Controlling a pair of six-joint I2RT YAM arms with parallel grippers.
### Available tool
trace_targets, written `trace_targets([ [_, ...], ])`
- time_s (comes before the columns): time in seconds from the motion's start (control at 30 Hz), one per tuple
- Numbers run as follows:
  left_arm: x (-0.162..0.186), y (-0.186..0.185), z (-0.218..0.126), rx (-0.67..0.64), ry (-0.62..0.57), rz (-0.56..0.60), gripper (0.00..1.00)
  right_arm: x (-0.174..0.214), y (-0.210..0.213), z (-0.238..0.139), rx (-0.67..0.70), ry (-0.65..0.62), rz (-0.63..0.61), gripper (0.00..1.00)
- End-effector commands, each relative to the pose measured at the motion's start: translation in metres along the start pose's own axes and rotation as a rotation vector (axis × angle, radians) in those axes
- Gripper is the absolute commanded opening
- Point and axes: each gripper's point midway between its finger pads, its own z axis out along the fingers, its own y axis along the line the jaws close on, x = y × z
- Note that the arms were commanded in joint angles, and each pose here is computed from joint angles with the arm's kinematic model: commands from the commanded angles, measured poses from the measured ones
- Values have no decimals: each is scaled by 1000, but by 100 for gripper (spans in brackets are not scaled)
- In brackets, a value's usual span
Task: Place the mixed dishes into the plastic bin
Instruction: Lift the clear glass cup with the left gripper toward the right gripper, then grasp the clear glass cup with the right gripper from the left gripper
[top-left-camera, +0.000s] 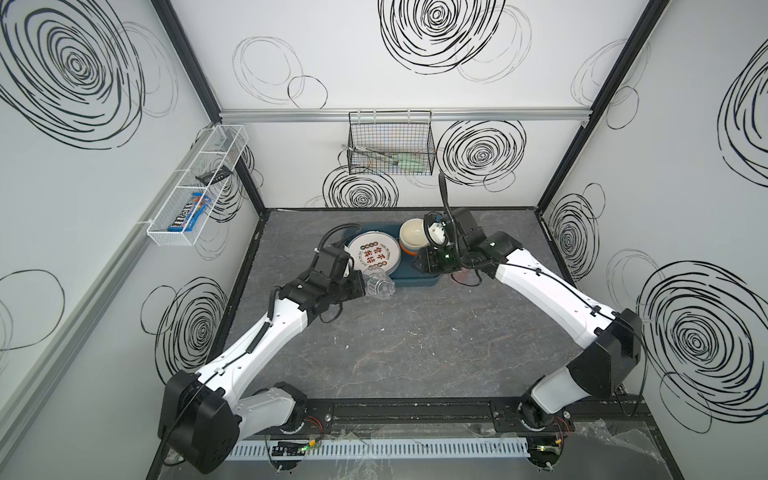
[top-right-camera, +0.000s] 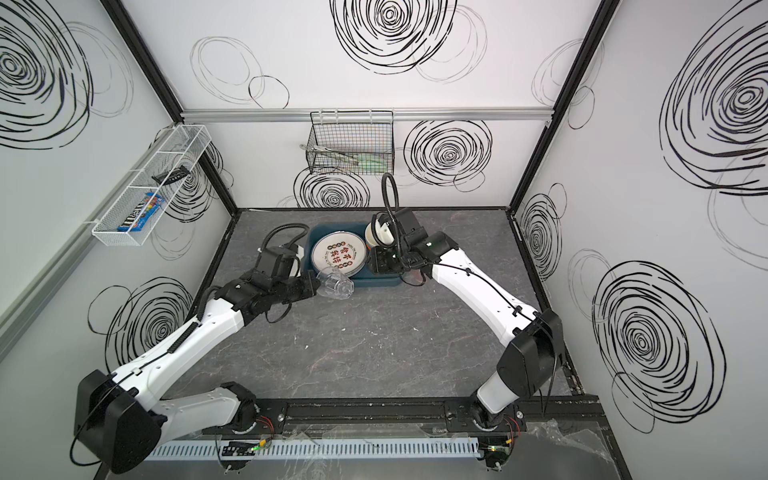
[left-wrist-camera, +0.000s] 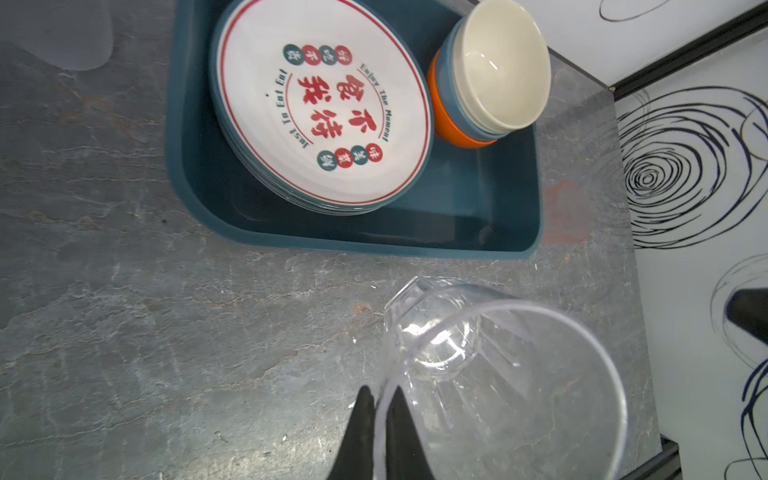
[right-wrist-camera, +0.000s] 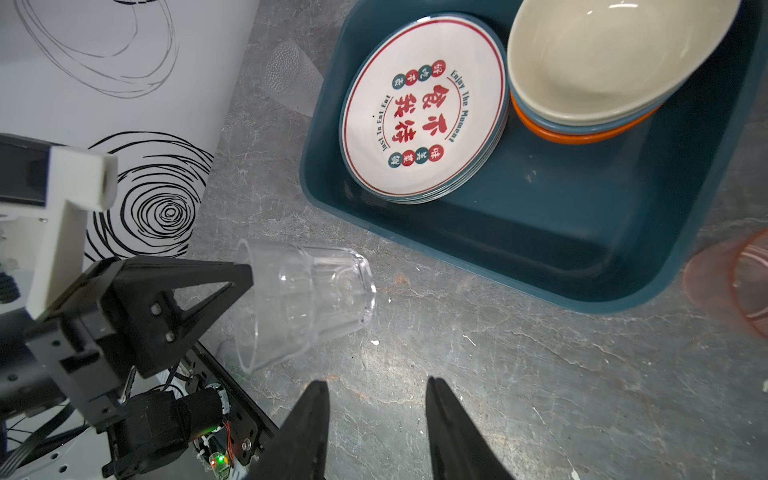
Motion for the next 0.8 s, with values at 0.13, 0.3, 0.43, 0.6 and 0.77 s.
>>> trace_targets([
  [0.13,-12,-43,4,60,-52,34,4,12,7,1,38,56,-36,43],
  [0.3,-7,-59,10,74,-35,61,4,20,13,11,34,91,-53,44],
  [0.43,-7,-66,11,86,-31,69,4,29,13,22,45,123,-57,43],
  [0.6,-7,-70,11,93,-33,74,4,33,6,32,80,148,-51,39],
  [0.77,-7,-73,9,100,-36,76,6,35,-2,40,119,164,-47,34],
])
